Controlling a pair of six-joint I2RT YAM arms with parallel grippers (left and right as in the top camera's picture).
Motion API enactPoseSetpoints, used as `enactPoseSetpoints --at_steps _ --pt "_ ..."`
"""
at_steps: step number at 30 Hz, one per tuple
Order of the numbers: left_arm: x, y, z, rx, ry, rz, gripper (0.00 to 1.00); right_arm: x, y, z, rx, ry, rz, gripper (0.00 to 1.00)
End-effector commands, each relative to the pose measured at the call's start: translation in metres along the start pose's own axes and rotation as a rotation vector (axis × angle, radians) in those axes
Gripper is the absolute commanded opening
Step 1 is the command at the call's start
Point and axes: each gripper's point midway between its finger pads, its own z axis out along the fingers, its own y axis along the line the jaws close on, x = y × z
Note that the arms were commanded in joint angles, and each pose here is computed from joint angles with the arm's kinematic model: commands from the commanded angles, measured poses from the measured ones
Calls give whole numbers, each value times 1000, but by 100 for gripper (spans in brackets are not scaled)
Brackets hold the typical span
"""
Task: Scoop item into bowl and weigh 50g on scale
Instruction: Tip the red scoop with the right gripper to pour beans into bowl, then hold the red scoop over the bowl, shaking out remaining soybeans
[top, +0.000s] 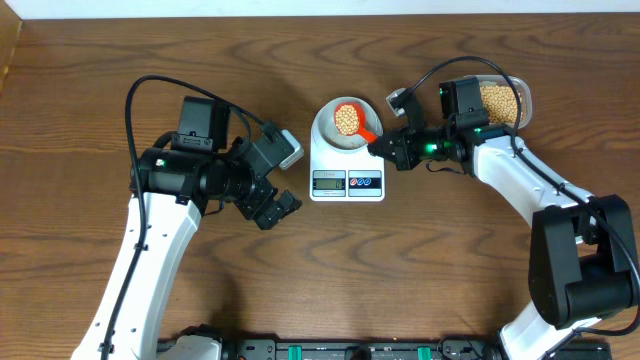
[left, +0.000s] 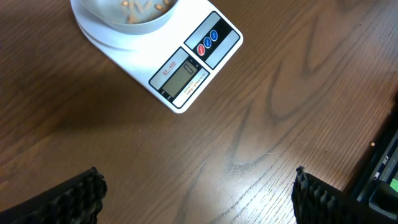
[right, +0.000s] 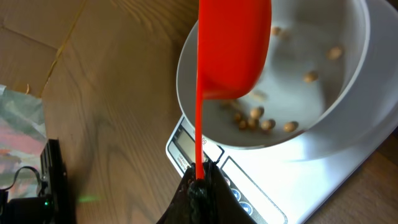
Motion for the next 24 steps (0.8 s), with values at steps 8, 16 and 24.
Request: enactPoseSetpoints --at_steps 8,16,24 --pt "-3 1 -7 -22 -10 20 98 -16 8 -12 26 10 -106 1" --pt "-3 1 -7 -22 -10 20 97 -13 6 -10 69 41 -142 1" --pt "-3 1 -7 -22 -10 20 98 -13 7 -8 77 45 -149 1"
